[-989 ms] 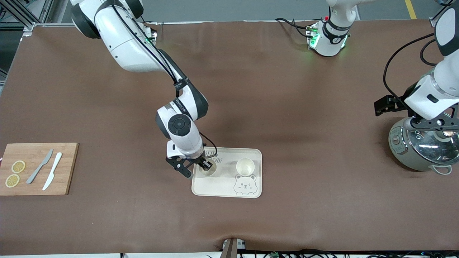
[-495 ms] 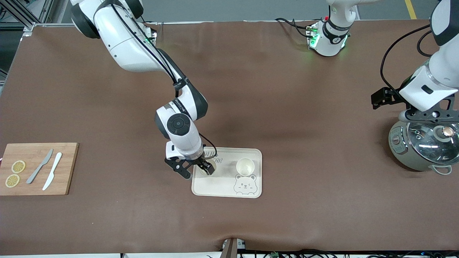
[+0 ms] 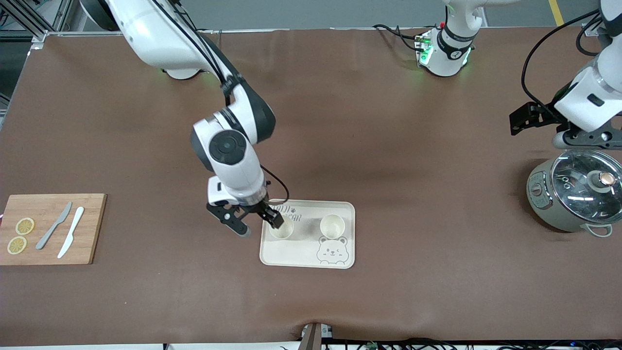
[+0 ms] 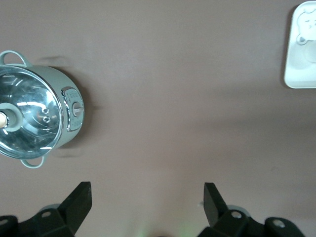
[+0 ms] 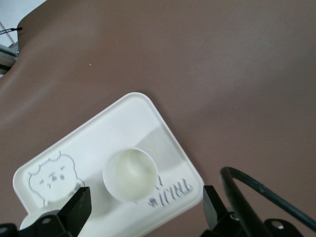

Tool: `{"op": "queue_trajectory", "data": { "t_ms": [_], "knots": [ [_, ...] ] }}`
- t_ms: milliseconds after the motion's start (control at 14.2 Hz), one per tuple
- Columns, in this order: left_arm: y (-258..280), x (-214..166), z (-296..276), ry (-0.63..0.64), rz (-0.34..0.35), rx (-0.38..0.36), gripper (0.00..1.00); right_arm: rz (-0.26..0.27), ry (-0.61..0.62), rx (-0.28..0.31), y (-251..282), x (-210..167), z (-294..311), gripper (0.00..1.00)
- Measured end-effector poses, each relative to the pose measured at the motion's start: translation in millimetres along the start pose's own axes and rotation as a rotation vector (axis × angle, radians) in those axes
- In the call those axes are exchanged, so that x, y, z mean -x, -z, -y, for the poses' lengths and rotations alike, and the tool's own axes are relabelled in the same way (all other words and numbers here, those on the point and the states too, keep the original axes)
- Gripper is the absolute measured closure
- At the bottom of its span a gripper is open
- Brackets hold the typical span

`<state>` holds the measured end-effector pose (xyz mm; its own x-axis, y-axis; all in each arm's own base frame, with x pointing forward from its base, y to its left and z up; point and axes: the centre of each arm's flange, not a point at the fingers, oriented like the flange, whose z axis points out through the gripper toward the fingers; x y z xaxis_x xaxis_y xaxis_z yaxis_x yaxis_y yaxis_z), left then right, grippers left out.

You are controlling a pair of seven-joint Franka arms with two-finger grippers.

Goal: Place white IKEA cup upright on tray with both arms

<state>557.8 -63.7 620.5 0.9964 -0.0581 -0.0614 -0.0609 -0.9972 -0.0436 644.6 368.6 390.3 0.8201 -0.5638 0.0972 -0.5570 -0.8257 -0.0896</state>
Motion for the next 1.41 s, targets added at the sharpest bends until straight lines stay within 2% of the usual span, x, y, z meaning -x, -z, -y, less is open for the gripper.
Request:
{"op": "queue_trajectory", "data": {
  "t_ms": [283, 424, 636, 848, 1060, 1272, 1413],
  "knots": [
    [10.5, 8.0, 3.0, 0.01, -0.015, 0.03, 0.0, 0.117, 0.178, 0.038, 122.3, -80.3, -93.0, 0.0],
    [13.2, 12.9, 6.9, 0.021, -0.018, 0.054, 0.0, 0.146, 0.262, 0.049, 166.1, -126.0, -156.7, 0.0],
    [13.6, 19.3, 8.9, 0.027, -0.032, 0.064, 0.0, 0.186, 0.353, 0.063, 206.0, -167.6, -235.8, 0.0],
    [11.6, 17.5, 1.6, 0.023, -0.056, 0.11, 0.0, 0.192, 0.371, 0.06, 222.6, -190.5, -294.5, 0.0],
    [11.4, 13.5, -13.7, 0.004, -0.086, 0.155, 0.0, 0.174, 0.375, 0.051, 220.0, -195.5, -333.9, 0.0],
    [10.1, 13.0, -23.2, -0.011, -0.092, 0.15, 0.0, 0.149, 0.377, 0.044, 192.0, -183.7, -343.6, 0.0],
    [6.4, 12.0, -20.8, -0.016, -0.09, 0.095, 0.0, 0.157, 0.38, 0.048, 171.2, -174.7, -346.4, 0.0]
  ]
}}
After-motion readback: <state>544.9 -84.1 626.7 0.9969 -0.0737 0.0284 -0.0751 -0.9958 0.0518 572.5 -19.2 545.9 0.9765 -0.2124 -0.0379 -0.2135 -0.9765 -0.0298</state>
